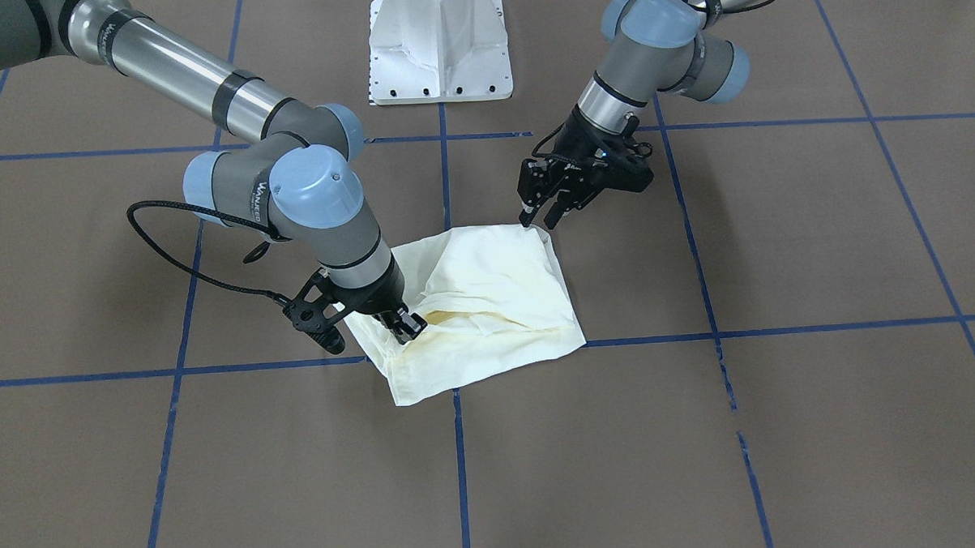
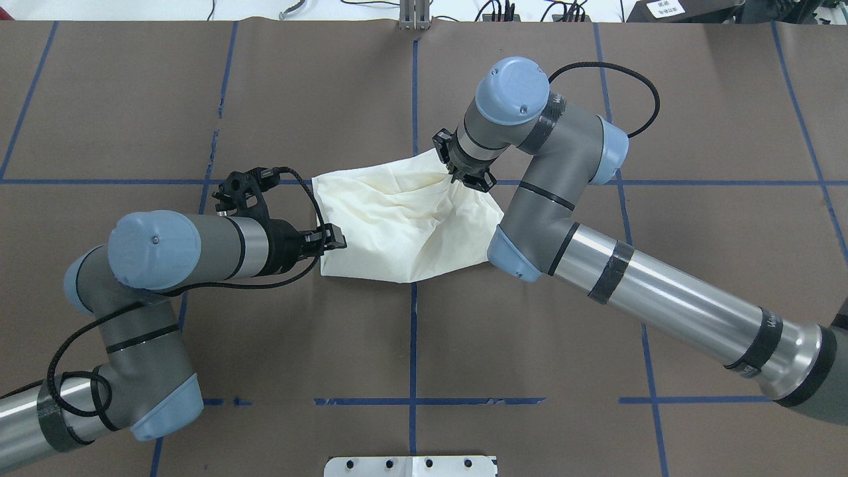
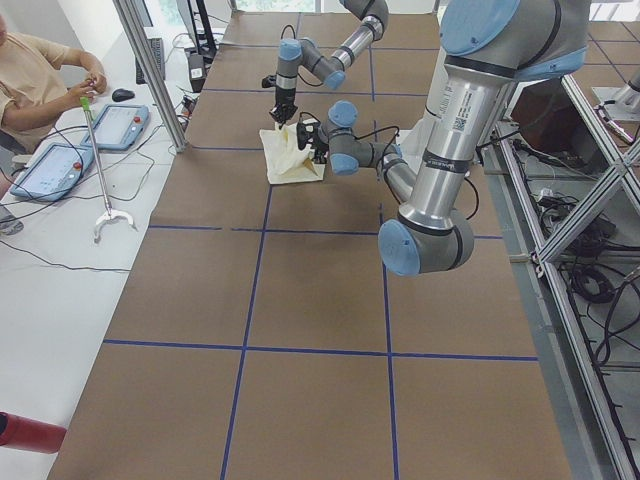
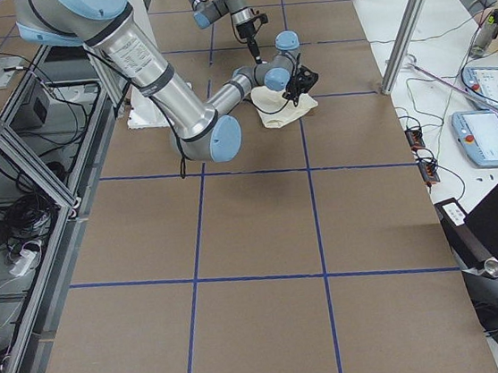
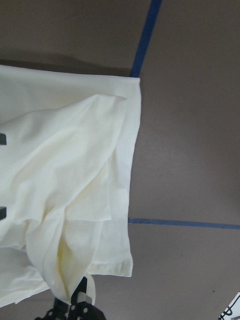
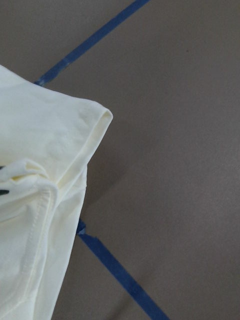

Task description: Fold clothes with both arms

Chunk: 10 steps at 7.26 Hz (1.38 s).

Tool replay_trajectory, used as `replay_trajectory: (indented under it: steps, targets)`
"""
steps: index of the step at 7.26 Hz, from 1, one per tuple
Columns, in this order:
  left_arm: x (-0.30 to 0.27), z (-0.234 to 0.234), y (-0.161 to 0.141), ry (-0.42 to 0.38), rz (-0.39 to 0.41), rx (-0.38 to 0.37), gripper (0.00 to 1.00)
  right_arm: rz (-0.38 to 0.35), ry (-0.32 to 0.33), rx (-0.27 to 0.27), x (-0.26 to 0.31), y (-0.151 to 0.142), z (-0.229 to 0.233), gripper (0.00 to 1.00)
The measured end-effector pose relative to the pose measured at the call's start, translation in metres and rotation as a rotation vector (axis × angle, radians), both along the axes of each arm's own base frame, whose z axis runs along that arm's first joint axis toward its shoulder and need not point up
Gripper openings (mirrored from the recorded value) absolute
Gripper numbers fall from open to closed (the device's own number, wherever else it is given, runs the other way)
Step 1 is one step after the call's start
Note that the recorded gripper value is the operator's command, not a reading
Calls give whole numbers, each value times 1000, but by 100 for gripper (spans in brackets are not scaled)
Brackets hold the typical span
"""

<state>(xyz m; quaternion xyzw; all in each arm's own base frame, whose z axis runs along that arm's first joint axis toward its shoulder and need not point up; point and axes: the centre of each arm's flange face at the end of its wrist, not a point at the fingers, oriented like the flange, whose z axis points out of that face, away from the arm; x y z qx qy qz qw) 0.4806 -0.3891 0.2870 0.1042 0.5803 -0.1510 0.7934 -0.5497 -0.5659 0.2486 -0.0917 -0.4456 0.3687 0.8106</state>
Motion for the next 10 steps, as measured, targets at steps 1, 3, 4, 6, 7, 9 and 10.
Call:
replay_trajectory:
  steps: [1, 3, 4, 6, 7, 9, 10]
  targets:
    - [4, 5, 7, -10, -3, 2, 51, 1, 1, 0, 1, -1, 0, 0]
    - [12, 9, 11, -30, -10, 24, 60, 2, 0, 1, 1, -2, 0, 0]
    - [12, 10, 8, -59, -24, 83, 60, 2, 0, 2, 2, -2, 0, 0]
    - [14, 9, 7, -93, -31, 167, 61, 1, -1, 1, 1, -2, -1, 0]
    - [20, 11, 10, -104, -31, 181, 59, 1, -1, 2, 1, -2, -1, 0]
    - [31, 18, 14, -122, -24, 188, 58, 1, -1, 3, 2, -2, -1, 0]
    - [34, 20, 14, -133, -20, 199, 57, 1, -1, 3, 2, -2, -1, 0]
